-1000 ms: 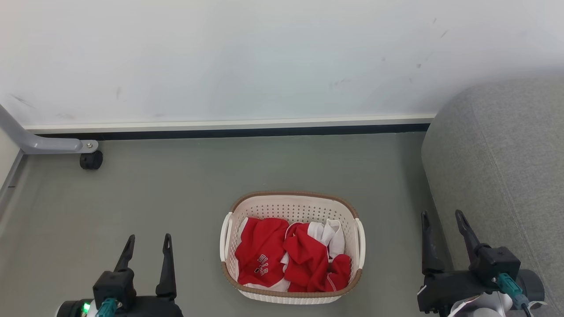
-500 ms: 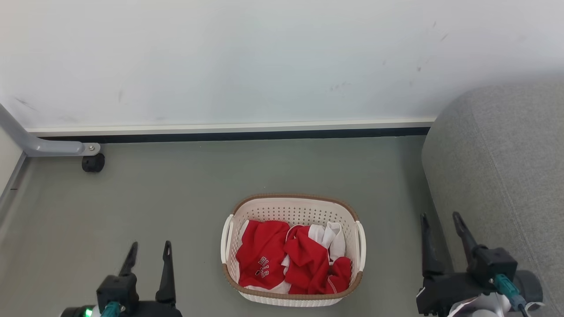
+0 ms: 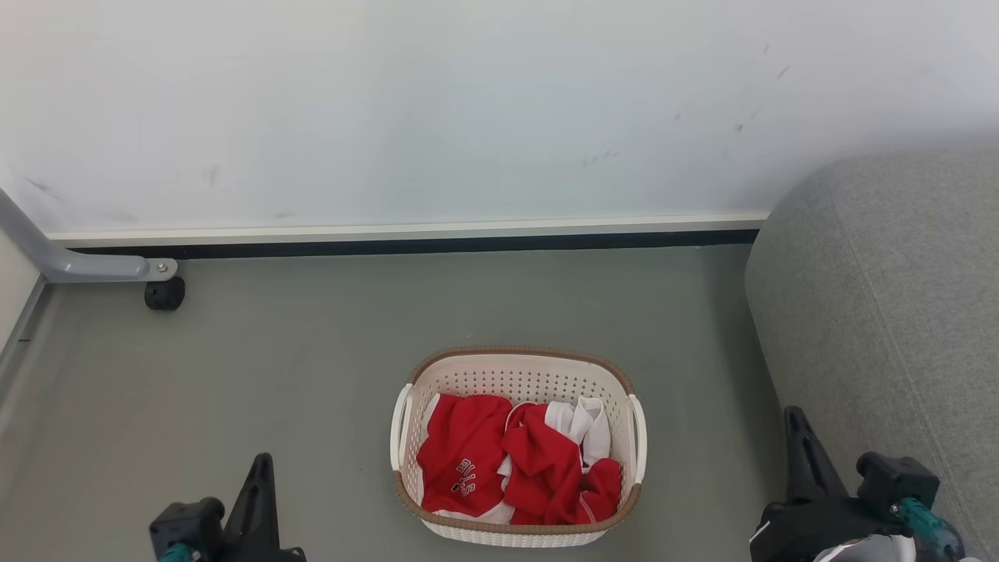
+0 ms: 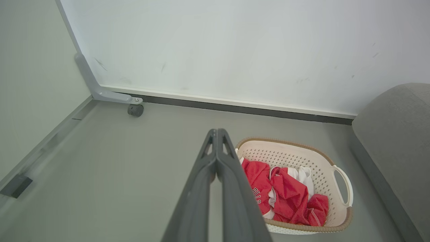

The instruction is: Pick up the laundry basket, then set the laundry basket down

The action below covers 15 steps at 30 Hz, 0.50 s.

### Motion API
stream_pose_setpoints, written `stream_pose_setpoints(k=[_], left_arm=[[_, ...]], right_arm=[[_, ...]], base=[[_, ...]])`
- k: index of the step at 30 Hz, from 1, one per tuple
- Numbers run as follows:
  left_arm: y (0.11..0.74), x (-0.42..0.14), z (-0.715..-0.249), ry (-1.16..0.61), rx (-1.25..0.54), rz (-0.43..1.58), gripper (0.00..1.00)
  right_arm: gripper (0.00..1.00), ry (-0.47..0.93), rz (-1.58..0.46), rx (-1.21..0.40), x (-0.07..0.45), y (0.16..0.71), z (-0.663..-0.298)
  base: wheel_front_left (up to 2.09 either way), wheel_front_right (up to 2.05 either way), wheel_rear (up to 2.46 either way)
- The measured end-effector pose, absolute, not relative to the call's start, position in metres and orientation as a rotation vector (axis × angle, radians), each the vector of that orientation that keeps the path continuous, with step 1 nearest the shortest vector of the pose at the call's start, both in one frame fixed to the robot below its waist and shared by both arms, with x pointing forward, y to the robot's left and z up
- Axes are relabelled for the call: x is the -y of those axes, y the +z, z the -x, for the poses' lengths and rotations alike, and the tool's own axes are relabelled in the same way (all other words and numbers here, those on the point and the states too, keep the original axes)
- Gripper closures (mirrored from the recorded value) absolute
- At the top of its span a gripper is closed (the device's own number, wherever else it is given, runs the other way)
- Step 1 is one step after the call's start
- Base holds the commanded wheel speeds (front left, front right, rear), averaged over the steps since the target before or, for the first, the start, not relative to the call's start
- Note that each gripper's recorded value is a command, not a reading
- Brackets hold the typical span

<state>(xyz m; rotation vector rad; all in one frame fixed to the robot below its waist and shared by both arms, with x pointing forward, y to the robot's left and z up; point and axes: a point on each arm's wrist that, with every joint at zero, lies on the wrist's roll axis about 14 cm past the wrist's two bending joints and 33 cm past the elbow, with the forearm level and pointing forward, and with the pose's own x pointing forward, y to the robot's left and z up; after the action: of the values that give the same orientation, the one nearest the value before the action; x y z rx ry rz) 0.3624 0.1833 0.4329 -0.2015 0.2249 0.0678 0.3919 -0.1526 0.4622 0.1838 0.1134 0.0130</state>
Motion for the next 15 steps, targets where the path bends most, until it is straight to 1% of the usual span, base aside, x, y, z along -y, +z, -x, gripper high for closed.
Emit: stream_pose_setpoints(k=[15], left_arm=[[0.429,-0.187,-0.362,0.111,-0.261,0.454,1.00]], right_arm=[[1.00,-0.046,-0.444,-0.169,0.164,0.457,-0.391]], base=[[0.00,0.00,0.00]])
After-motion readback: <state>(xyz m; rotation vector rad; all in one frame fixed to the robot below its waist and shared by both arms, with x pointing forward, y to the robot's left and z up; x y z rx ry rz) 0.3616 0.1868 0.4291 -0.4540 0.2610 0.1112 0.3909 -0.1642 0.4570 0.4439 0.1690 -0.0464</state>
